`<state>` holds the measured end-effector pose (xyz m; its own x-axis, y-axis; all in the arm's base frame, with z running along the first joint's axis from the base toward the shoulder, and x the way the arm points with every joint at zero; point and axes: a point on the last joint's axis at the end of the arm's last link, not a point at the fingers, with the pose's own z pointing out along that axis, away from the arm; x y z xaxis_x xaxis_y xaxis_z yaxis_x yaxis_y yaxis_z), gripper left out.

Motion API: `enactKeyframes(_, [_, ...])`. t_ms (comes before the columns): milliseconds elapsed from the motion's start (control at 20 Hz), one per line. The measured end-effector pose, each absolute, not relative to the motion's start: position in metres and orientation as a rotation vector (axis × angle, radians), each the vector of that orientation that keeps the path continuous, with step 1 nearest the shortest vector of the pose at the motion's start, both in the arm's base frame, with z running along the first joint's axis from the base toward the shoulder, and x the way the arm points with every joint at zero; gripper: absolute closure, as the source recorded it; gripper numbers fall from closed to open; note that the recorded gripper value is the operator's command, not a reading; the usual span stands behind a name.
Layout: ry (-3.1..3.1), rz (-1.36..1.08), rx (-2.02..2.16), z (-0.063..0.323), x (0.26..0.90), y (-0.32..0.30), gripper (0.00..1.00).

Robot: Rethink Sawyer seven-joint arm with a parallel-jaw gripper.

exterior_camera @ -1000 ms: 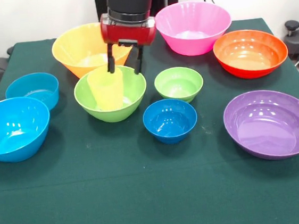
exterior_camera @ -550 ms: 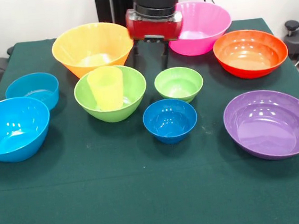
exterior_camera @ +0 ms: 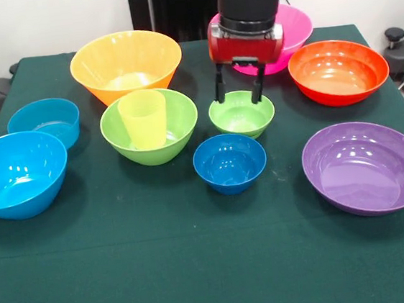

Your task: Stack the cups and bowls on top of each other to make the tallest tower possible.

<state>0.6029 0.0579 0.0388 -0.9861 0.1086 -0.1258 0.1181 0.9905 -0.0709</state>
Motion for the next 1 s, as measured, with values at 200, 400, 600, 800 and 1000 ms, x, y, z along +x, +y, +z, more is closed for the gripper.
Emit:
enactKeyframes(200, [3.001,-0.118,0.172,0.025,0.619,0.055,0.0])
enactKeyframes(400, [2.991,-0.119,0.179,0.01,0.634,0.048,0.0])
enactKeyframes(600, [2.991,-0.116,0.191,-0.005,0.642,0.042,0.0])
enactKeyframes(800, [2.996,-0.109,0.207,-0.019,0.646,0.036,0.0])
enactKeyframes(1000, [3.001,-0.097,0.209,-0.028,0.648,0.037,0.0])
